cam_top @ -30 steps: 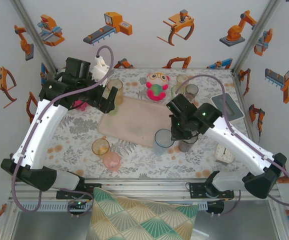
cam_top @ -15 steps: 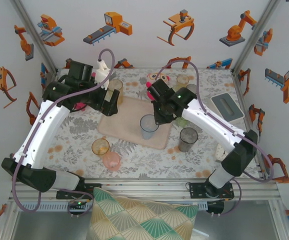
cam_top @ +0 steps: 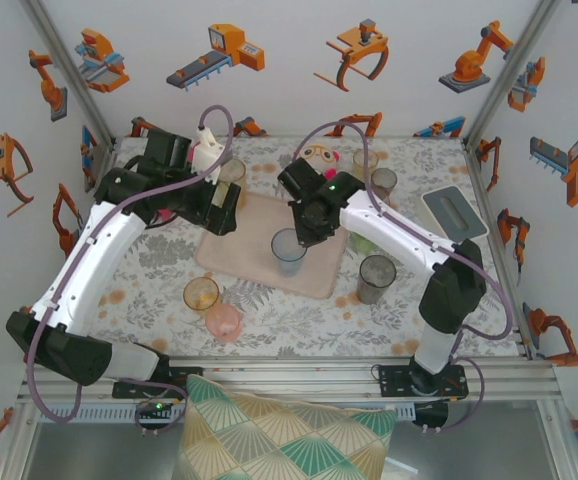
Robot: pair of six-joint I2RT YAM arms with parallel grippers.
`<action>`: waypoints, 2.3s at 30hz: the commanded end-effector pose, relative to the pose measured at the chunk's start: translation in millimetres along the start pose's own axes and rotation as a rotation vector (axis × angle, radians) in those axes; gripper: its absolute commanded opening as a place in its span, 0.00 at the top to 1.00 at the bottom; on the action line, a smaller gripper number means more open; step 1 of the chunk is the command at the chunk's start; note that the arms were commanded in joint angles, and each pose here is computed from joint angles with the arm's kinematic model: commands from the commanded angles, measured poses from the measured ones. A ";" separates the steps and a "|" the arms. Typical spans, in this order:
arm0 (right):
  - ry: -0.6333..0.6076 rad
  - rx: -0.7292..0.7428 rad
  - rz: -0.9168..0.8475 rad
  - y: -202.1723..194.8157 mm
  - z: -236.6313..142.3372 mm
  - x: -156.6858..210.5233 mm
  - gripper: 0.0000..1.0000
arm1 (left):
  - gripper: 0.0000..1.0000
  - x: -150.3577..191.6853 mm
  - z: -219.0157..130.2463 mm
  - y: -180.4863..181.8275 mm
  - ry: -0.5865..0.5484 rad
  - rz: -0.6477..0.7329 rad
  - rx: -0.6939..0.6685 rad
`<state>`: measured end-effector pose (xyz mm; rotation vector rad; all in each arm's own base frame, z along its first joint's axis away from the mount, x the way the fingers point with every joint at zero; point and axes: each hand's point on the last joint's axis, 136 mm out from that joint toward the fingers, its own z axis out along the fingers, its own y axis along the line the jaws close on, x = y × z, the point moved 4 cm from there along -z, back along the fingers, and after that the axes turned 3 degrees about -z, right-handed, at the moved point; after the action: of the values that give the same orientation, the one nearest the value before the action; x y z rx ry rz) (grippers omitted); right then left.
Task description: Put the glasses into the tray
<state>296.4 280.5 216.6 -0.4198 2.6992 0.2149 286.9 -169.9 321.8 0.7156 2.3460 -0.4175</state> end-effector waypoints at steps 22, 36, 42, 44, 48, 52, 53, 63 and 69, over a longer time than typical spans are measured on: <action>-0.028 -0.006 -0.020 5.7 16.6 -14.3 0.87 | 0.01 6.3 35.1 -14.0 0.062 -0.113 0.119; -0.033 -0.017 -0.024 6.3 13.4 -16.4 0.74 | 0.00 1.4 49.3 -19.8 0.095 -0.124 0.145; -0.052 -0.017 -0.022 3.9 3.3 -17.8 0.68 | 0.01 2.2 52.3 -21.4 0.104 -0.110 0.142; -0.060 -0.022 -0.025 3.0 -1.6 -18.5 0.66 | 0.01 0.8 51.9 -22.5 0.102 -0.107 0.143; -0.077 -0.039 -0.037 3.5 -14.2 -19.3 0.64 | 0.01 -2.6 50.1 -19.6 0.092 -0.082 0.114; -0.095 -0.066 -0.032 3.4 -27.4 -19.6 0.63 | 0.01 -5.2 45.6 -16.8 0.079 -0.057 0.086; -0.098 -0.070 -0.032 2.9 -30.8 -19.8 0.62 | 0.01 -6.0 44.6 -16.9 0.080 -0.053 0.088; -0.217 0.015 0.045 -34.3 -87.2 -12.8 0.62 | 0.01 -27.0 44.0 -23.9 0.099 0.033 0.108; -0.268 0.057 0.124 -64.8 -111.1 15.7 0.63 | 0.04 -23.2 75.6 -42.3 0.159 0.050 0.142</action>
<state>273.7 213.8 309.2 -0.2658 2.4543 0.2770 318.9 -236.2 295.8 0.8391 2.4290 -0.5250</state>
